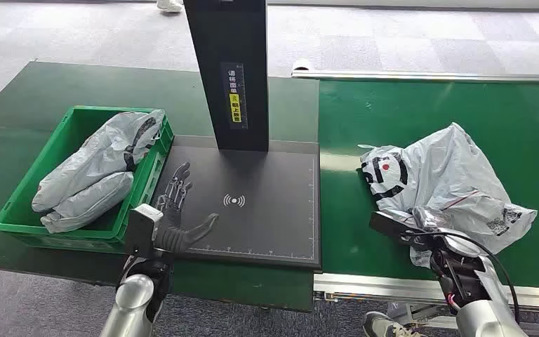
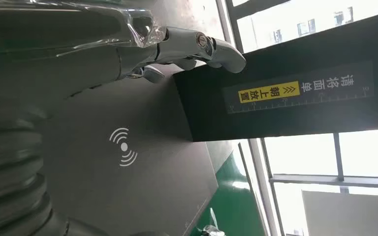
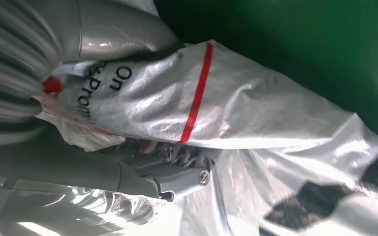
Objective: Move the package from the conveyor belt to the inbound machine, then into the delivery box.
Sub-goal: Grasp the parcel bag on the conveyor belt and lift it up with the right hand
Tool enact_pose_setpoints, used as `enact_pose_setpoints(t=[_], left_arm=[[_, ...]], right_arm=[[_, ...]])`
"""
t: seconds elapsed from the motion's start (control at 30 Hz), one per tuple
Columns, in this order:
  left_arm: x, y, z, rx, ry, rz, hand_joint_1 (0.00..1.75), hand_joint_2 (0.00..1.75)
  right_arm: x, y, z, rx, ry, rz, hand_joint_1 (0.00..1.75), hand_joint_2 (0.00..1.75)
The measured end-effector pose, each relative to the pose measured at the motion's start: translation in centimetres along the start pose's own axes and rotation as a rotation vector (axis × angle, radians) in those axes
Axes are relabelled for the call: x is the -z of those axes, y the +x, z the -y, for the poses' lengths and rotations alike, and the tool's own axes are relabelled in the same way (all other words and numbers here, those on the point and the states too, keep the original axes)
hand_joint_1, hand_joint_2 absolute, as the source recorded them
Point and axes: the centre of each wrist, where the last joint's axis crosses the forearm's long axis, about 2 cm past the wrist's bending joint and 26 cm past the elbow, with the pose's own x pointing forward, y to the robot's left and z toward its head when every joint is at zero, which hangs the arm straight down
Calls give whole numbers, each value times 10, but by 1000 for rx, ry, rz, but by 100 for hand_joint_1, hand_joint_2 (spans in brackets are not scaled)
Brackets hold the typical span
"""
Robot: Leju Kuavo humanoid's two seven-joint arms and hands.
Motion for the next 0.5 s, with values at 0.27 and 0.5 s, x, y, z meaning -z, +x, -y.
enact_pose_setpoints(t=[0.27, 0.5], left_arm=[[-6, 3, -4, 6, 30, 9, 0, 175], [-9, 5, -8, 10, 58, 21, 0, 175]], right_arm=[[2, 18, 9, 129, -93, 100, 175, 175], [-1, 37, 26, 395, -230, 287, 175, 175]])
